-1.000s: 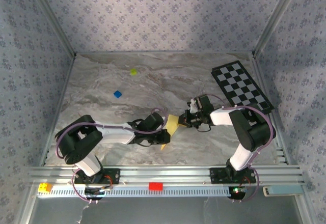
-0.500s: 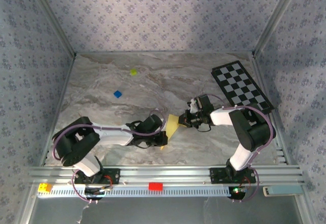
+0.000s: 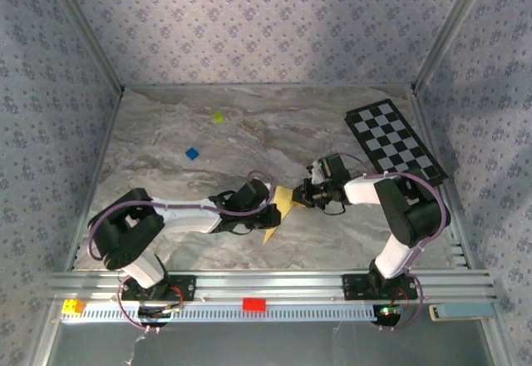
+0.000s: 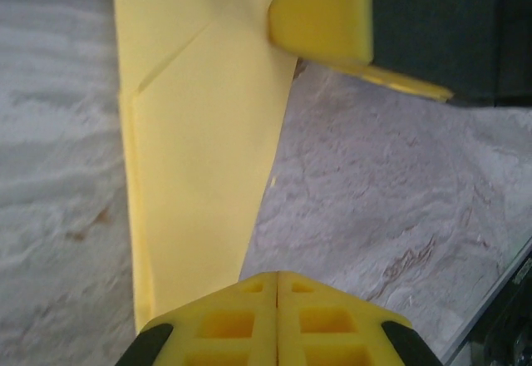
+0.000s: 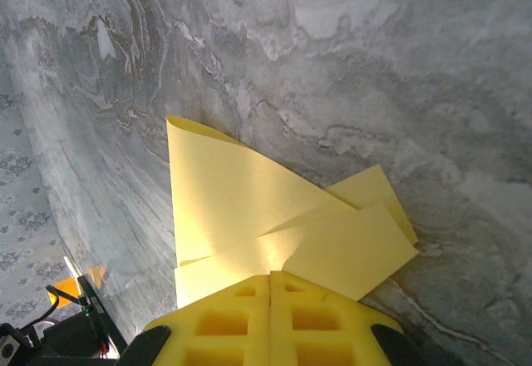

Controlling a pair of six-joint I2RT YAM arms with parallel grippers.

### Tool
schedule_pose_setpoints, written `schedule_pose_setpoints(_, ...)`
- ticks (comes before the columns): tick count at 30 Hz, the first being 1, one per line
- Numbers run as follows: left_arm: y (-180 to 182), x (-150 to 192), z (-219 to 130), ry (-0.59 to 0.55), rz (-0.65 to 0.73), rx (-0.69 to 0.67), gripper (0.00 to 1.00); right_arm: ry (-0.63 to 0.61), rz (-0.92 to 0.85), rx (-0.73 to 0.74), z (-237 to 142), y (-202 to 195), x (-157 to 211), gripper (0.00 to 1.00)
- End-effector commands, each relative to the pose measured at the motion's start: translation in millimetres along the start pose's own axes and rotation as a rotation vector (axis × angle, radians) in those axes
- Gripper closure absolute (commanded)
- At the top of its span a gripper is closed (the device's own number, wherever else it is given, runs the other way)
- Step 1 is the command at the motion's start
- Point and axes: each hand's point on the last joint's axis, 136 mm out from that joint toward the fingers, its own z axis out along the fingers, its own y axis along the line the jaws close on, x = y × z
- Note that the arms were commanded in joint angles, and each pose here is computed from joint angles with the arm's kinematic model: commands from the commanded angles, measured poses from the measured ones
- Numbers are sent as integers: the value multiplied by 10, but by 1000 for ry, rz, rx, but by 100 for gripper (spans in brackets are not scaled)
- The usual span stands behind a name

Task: Fold a paper plane with a square sheet of paper (pick it up from the middle)
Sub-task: Fold the wing for the fifth time at the center of the table.

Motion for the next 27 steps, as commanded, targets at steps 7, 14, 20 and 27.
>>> schedule_pose_setpoints(7,312,314,180,95,-46,-58,94,-1,38,93,-3,-255,50,99)
schedule_pose_setpoints(14,387,380,148,88,-52,-74,95,1,31,77,5,-220,26,99)
schedule_pose_setpoints(20,287,213,172,46,-73,-91,96,1,-31,-2,-53,85,-90,92)
schedule_pose_setpoints(27,358,179,273,-9,-174,-110,97,-138,-105,265,-545,108,-207,79)
